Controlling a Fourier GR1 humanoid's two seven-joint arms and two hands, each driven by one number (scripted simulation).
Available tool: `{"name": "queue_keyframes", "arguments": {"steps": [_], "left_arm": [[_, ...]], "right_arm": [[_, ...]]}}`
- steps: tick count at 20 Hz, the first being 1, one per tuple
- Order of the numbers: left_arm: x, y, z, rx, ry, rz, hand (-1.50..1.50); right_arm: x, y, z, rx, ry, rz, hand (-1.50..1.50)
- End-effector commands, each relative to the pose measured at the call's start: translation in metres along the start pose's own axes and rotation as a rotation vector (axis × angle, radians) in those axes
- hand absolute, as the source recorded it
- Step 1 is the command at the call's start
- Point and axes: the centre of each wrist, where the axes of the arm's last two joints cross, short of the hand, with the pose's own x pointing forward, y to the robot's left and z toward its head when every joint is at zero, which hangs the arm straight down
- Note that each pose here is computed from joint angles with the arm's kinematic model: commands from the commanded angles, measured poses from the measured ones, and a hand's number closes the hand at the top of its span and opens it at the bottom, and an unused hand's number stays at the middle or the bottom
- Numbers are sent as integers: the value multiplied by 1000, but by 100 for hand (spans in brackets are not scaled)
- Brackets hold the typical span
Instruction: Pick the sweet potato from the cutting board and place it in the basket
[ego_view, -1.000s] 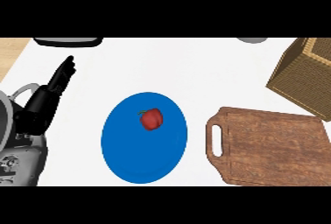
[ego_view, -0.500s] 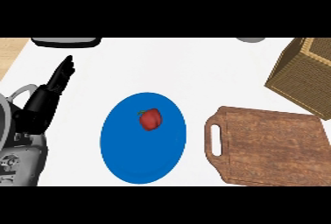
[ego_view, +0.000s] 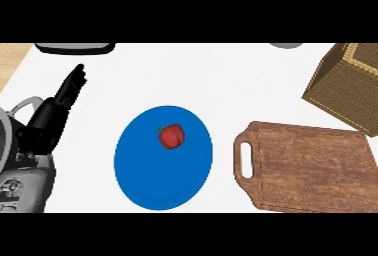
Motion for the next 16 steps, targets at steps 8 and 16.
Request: {"name": "queue_keyframes", "arguments": {"steps": [8, 16], "left_arm": [[5, 4, 1, 2, 2, -8, 0], [-1, 14, 5, -1, 0, -4, 0]], "right_arm": [[-22, 0, -1, 80, -59, -164, -150], [-15, 2, -7, -196, -5, -659, -150]]}}
